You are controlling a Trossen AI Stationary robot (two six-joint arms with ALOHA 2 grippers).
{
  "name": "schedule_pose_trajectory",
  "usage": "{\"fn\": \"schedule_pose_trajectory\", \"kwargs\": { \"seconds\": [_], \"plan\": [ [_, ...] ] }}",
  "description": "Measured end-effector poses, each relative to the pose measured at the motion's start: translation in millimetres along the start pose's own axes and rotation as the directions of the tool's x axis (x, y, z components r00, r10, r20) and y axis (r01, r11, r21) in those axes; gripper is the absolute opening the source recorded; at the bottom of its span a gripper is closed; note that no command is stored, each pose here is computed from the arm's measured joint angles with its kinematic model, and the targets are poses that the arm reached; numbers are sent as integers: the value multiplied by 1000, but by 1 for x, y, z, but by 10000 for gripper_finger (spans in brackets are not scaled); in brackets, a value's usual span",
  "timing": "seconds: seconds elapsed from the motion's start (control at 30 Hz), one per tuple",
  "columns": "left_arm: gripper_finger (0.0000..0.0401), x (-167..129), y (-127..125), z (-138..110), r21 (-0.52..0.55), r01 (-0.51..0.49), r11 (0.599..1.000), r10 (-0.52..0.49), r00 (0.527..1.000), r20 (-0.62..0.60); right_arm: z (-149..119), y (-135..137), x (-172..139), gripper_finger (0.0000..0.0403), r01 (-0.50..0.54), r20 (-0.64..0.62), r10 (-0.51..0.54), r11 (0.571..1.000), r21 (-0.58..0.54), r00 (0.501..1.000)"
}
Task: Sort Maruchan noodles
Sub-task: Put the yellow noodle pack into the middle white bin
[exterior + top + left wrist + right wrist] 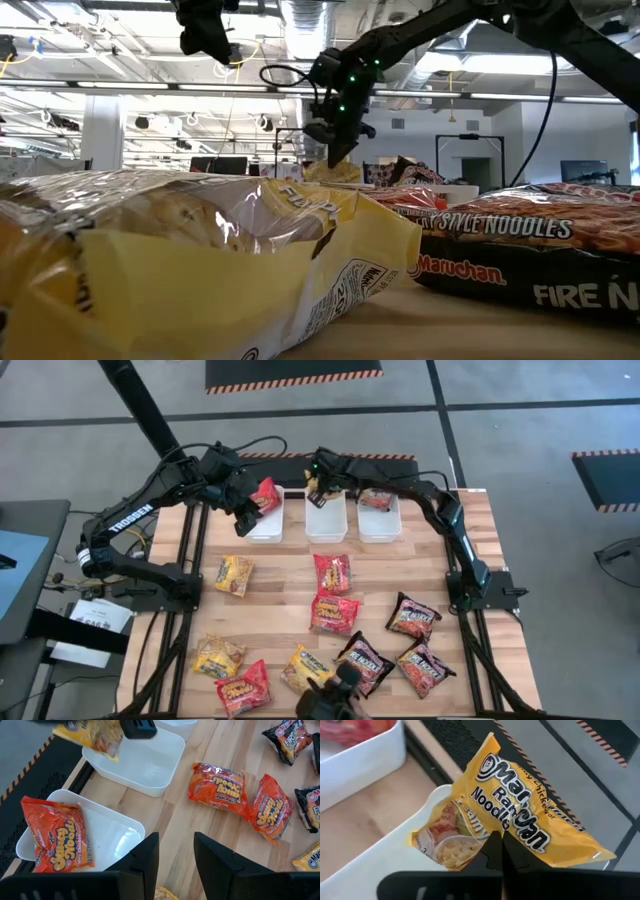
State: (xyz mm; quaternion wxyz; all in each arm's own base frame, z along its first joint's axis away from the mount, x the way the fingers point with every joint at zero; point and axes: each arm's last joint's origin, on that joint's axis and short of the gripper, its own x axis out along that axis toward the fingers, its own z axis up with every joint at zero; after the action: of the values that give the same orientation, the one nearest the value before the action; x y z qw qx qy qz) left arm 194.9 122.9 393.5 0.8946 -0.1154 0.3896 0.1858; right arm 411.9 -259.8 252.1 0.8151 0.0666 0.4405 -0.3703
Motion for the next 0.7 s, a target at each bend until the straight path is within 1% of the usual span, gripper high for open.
{"fn": "schedule_pose_trajectory", "kwargs": {
  "seconds": [0.1,0.2,0.33,0.47,0.7],
  "plan": [
    [107,0,0,0,0,0,1000,0,1000,1,2,-9,3,4,-21,17,20,1000,23,1000],
    [107,0,0,0,1,0,1000,0,1000,1,4,-9,3,4,-21,32,20,999,26,999],
    [107,0,0,0,1,0,1000,0,1000,1,1,-7,3,5,-64,3,64,998,16,998],
    [107,0,0,0,1,0,1000,0,1000,1,-1,0,6,4,-31,23,31,999,9,999],
    [107,0,0,0,1,0,1000,0,1000,1,-5,-6,8,11,-49,-18,49,999,12,999]
  ]
}}
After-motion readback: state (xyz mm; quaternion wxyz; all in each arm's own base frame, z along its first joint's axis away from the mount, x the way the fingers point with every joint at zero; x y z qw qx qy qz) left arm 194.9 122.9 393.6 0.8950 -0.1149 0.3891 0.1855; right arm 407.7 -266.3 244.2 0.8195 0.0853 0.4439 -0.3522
